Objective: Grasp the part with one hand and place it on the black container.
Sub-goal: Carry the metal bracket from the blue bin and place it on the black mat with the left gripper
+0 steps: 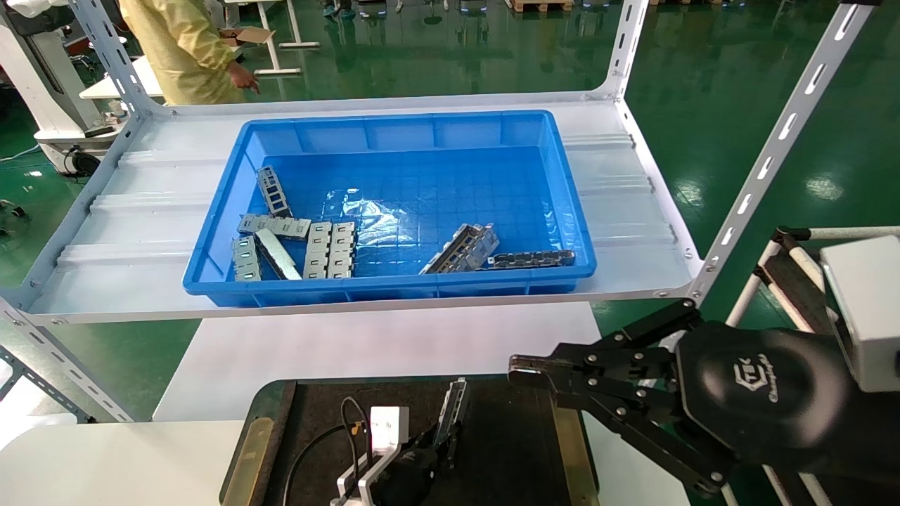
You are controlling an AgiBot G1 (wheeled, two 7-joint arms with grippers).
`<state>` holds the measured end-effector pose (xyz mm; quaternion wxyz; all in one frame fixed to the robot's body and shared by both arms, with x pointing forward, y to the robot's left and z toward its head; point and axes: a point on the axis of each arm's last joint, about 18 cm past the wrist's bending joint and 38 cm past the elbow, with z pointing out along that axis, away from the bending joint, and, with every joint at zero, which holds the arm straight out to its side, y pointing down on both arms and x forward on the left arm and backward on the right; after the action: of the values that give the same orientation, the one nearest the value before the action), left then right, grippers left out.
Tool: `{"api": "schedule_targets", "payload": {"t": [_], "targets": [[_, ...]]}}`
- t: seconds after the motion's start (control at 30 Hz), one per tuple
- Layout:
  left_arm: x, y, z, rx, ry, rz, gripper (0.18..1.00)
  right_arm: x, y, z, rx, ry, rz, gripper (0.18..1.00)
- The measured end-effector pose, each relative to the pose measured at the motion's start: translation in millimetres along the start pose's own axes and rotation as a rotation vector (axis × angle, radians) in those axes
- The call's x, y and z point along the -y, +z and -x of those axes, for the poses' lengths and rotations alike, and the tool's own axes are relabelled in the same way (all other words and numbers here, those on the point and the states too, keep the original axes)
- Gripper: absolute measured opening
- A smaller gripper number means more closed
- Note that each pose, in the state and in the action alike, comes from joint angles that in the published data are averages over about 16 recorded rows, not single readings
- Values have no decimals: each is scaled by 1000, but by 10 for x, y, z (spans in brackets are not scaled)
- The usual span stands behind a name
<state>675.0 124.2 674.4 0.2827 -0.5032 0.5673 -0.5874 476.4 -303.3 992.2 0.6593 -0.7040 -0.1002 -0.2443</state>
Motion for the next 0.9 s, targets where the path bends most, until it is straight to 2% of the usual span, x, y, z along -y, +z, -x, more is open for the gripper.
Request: {"api": "schedule_targets", "payload": {"t": [0.9], "targets": [[-118, 69, 36, 122, -94, -5, 364, 0, 0, 0, 0, 0, 0, 199]]}}
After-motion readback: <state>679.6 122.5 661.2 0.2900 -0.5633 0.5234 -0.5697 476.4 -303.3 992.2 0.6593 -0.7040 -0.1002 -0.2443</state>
